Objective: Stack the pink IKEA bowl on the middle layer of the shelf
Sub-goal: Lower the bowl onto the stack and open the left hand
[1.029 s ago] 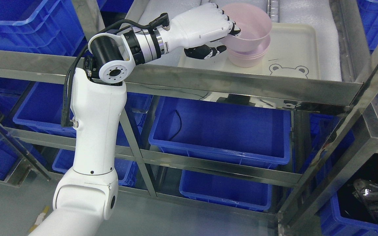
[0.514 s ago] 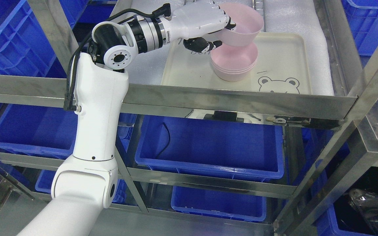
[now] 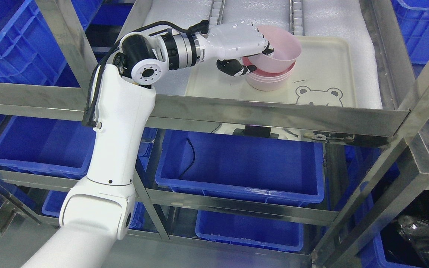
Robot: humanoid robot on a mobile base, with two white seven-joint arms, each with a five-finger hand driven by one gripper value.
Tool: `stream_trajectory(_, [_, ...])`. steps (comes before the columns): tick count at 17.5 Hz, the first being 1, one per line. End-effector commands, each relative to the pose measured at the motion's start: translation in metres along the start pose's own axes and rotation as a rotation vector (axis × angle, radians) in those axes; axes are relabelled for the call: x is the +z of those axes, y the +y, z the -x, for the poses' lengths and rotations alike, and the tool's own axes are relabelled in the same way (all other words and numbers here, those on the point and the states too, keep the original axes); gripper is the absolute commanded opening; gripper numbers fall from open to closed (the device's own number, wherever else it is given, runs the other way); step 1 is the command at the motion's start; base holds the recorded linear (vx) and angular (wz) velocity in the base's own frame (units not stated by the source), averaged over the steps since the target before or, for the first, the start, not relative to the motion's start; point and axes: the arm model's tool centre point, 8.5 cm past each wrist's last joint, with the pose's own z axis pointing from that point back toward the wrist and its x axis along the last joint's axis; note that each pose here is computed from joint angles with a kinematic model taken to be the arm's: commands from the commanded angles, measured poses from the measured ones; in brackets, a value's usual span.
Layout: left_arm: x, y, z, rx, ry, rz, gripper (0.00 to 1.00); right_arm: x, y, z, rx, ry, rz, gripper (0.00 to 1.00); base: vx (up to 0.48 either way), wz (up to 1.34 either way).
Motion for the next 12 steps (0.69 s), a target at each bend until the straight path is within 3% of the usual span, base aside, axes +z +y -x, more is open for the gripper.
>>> stream_trajectory(1, [0.001, -0.002, -0.004, -0.032, -0.005, 0.023, 0.05, 0.000, -0.010, 0.010, 0.002, 0.007, 0.017, 1.00, -0.020, 0.00])
stream_trajectory(3, [0.000, -0.002, -0.003, -0.030, -0.002, 0.023, 0.14, 0.000, -0.010, 0.010, 0.002, 0.007, 0.017, 1.00, 0.000, 0.00])
stream_trajectory(5, [0.001, -0.002, -0.001, -0.022, 0.005, 0.020, 0.47, 0.000, -0.010, 0.010, 0.002, 0.007, 0.017, 1.00, 0.000, 0.00])
stream_trajectory(6, [0.002, -0.002, 0.000, -0.018, 0.010, 0.018, 0.58, 0.000, -0.010, 0.010, 0.001, 0.007, 0.017, 1.00, 0.000, 0.00])
stream_trajectory(10, [0.011, 0.011, 0.009, -0.019, 0.034, -0.019, 0.82, 0.000, -0.010, 0.010, 0.001, 0.007, 0.017, 1.00, 0.000, 0.00])
stream_trajectory(12, [0.018, 0.026, 0.015, -0.027, 0.050, -0.051, 0.89, 0.000, -0.010, 0.010, 0.002, 0.007, 0.017, 1.00, 0.000, 0.00])
